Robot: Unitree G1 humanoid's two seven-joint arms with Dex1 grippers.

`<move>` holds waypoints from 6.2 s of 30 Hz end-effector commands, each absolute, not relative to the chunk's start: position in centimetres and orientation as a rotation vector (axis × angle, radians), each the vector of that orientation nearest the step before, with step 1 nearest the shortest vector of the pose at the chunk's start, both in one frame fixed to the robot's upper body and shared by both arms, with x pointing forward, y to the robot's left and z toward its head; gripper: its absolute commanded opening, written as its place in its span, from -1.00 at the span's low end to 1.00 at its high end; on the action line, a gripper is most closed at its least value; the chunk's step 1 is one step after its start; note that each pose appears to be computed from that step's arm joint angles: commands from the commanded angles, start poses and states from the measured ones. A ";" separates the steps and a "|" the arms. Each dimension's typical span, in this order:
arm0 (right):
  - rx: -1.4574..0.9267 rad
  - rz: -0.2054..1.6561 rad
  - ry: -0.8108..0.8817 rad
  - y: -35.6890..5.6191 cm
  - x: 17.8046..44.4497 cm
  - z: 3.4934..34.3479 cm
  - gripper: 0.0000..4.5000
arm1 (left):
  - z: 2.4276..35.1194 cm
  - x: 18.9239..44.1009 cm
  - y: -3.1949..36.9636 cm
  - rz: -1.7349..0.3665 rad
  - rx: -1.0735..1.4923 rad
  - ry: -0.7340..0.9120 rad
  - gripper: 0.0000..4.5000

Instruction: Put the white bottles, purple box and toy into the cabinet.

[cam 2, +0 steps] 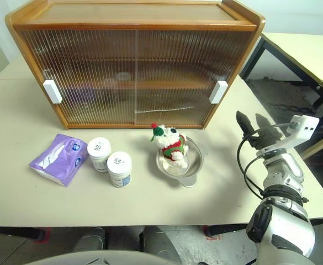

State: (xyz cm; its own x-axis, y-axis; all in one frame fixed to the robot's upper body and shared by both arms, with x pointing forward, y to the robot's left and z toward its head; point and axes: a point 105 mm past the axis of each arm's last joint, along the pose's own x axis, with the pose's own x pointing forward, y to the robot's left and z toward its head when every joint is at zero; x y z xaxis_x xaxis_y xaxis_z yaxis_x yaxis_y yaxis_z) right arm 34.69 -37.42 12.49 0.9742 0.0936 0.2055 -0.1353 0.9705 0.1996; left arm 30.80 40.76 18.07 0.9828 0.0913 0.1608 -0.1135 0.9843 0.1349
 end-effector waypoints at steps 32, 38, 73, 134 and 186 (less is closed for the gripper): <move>0.174 0.956 -0.125 -28.3 28.3 18.6 1.00 | 19.8 30.5 34.4 -0.207 0.165 -0.222 0.28; 0.193 1.016 -0.142 -24.7 27.1 19.0 1.00 | 20.1 31.8 31.2 -0.339 0.167 -0.198 -0.62; 0.235 0.973 -0.207 -22.0 25.4 17.9 1.00 | 18.4 37.5 24.3 -0.502 0.139 -0.193 -0.98; 0.147 1.143 -0.232 -19.1 27.7 18.7 1.00 | 18.5 34.2 16.8 -0.902 0.073 0.070 0.69; 0.154 1.150 -0.265 -16.9 26.7 18.6 1.00 | 6.8 27.8 27.0 -0.478 -0.422 0.785 -0.98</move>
